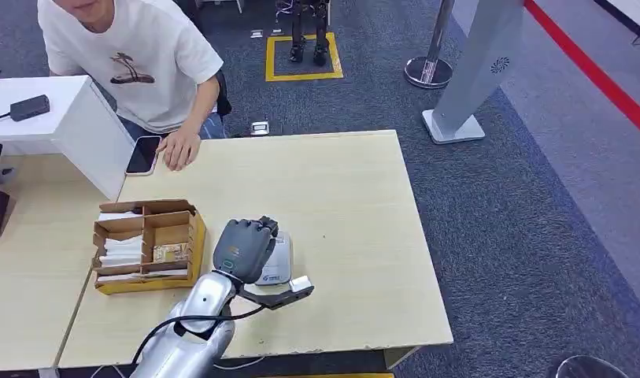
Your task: Pass the card to the sensor for recognition and then transmit it.
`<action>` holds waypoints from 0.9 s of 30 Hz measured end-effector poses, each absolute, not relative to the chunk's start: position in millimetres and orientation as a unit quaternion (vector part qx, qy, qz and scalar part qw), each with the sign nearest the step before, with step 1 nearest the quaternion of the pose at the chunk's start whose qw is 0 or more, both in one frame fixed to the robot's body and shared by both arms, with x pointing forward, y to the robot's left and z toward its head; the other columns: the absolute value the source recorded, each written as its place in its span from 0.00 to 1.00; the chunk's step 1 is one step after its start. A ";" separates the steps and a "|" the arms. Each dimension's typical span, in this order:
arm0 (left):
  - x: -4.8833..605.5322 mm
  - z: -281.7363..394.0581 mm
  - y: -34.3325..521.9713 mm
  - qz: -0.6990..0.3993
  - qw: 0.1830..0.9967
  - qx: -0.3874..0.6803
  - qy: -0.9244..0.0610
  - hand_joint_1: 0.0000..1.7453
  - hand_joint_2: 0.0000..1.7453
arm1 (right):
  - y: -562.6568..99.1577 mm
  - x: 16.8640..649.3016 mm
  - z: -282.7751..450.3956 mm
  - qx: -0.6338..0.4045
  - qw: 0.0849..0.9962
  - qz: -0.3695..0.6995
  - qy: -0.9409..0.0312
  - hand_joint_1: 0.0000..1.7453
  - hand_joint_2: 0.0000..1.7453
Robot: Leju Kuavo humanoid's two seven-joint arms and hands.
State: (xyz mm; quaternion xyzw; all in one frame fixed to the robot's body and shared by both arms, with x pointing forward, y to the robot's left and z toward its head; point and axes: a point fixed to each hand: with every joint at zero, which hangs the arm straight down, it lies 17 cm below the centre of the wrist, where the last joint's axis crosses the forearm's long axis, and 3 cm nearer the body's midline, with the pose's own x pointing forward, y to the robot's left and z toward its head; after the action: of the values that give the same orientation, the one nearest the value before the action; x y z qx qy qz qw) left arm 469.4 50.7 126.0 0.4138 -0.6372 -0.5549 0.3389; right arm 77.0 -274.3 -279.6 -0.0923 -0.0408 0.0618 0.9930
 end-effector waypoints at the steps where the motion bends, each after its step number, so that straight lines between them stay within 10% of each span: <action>1: 469.4 126.0 50.7 -0.555 0.339 0.414 -0.637 1.00 1.00 | -274.3 77.0 -279.6 -0.092 0.993 0.062 -0.041 0.00 0.00; 27: 469.5 126.1 50.7 -0.555 0.339 0.414 -0.637 1.00 1.00 | -274.3 77.0 -279.6 -0.092 0.993 0.062 -0.041 0.00 0.00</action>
State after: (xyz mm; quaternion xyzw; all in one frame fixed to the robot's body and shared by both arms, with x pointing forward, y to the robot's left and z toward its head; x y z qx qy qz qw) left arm 469.5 50.7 126.1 0.4138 -0.6373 -0.5548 0.3388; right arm 77.0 -274.3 -279.6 -0.0923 -0.0408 0.0618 0.9930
